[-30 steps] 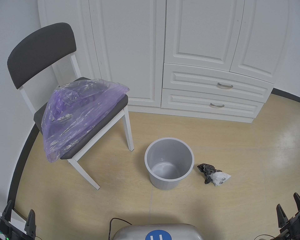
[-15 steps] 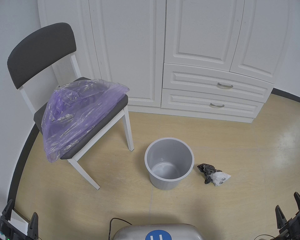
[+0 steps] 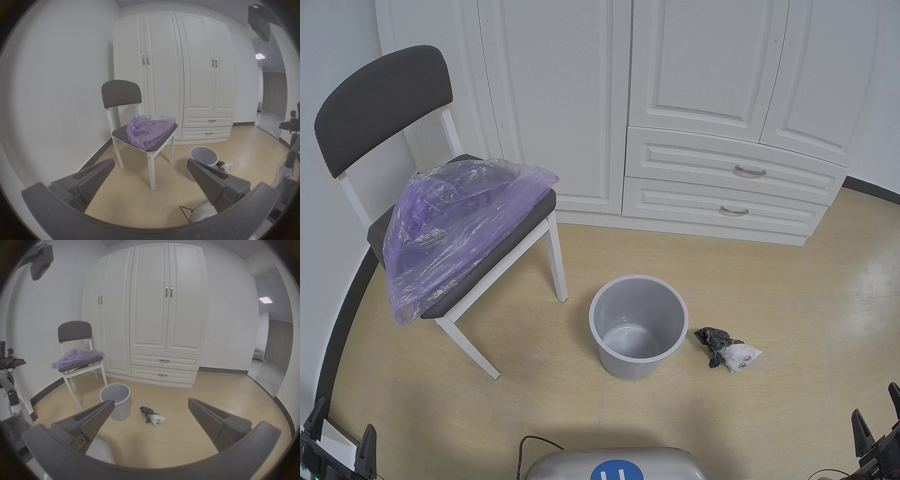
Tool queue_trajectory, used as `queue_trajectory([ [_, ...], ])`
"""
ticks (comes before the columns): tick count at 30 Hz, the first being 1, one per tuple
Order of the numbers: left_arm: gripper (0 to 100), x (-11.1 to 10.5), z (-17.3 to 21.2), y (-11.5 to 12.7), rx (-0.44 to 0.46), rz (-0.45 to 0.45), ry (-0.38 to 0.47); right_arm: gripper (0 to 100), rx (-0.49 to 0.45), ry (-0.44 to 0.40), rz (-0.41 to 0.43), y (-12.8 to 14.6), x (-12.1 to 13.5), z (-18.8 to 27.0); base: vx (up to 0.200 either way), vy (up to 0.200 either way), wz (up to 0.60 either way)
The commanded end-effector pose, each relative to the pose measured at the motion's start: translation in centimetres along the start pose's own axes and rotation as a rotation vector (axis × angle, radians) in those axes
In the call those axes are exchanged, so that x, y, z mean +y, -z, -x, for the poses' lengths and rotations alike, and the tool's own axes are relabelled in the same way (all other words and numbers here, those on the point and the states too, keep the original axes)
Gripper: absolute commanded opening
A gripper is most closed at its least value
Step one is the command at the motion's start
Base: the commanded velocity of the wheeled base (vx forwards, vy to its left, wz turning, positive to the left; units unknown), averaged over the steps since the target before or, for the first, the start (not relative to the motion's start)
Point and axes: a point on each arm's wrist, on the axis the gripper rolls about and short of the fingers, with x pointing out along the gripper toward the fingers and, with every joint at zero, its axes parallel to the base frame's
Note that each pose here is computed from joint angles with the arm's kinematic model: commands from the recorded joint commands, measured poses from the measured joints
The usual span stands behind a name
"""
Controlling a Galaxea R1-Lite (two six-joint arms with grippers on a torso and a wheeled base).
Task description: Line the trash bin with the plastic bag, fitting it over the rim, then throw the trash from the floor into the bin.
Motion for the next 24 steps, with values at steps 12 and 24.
queue_trajectory([
  [12,100,0.1,0.6,-2.2,-0.166,0.092,-0.024,100,-0.263,-0.124,0.029,-4.8,0.1,1.5,0.0,0.0,0.0],
  [24,100,0.5,-3.2,-9.5,0.087,-0.056,0.013,100,0.052,-0.158,0.031,-11.6,-0.5,-5.0,0.0,0.0,0.0],
])
